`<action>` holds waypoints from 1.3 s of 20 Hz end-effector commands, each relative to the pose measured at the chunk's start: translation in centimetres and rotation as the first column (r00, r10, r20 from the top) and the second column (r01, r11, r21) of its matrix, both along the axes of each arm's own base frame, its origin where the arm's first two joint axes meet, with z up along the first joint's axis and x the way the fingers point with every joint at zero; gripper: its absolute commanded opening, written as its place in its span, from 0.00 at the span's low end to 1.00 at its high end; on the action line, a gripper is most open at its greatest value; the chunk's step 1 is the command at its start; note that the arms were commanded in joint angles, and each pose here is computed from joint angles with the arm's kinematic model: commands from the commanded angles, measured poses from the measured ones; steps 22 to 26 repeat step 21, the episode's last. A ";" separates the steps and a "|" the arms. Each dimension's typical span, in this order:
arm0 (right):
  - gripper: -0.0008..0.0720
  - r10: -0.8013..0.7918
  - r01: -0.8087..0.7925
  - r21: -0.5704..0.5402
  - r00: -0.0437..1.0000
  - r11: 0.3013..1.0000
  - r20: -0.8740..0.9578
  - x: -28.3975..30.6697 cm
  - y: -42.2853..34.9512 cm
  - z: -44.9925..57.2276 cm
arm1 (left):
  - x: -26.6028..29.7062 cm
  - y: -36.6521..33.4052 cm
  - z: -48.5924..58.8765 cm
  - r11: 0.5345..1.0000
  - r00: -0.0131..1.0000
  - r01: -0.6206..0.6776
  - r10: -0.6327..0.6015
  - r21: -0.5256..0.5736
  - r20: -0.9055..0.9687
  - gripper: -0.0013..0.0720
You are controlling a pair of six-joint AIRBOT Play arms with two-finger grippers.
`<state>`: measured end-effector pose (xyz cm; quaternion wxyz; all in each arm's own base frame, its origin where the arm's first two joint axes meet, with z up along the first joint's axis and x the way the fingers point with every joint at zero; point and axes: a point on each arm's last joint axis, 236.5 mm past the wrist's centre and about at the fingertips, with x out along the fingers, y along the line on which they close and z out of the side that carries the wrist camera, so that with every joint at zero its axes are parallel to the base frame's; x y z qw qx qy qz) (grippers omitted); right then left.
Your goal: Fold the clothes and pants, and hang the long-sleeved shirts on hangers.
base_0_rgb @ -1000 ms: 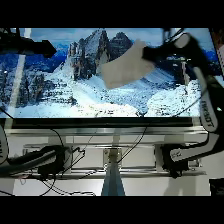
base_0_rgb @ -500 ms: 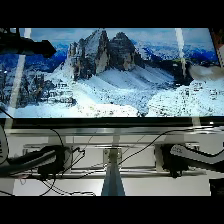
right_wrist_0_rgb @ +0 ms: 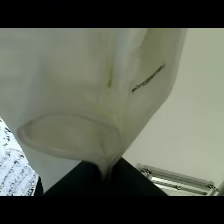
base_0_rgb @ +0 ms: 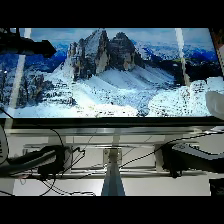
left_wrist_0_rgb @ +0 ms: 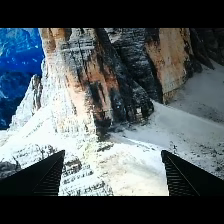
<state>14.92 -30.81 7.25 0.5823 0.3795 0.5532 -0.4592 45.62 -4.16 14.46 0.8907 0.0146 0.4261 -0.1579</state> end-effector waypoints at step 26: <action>0.03 0.982 -0.969 -0.182 0.178 0.164 -0.067 23.7 29.8 -0.1 | 0.0 0.1 0.0 1.000 1.000 -0.001 0.001 0.000 0.000 0.98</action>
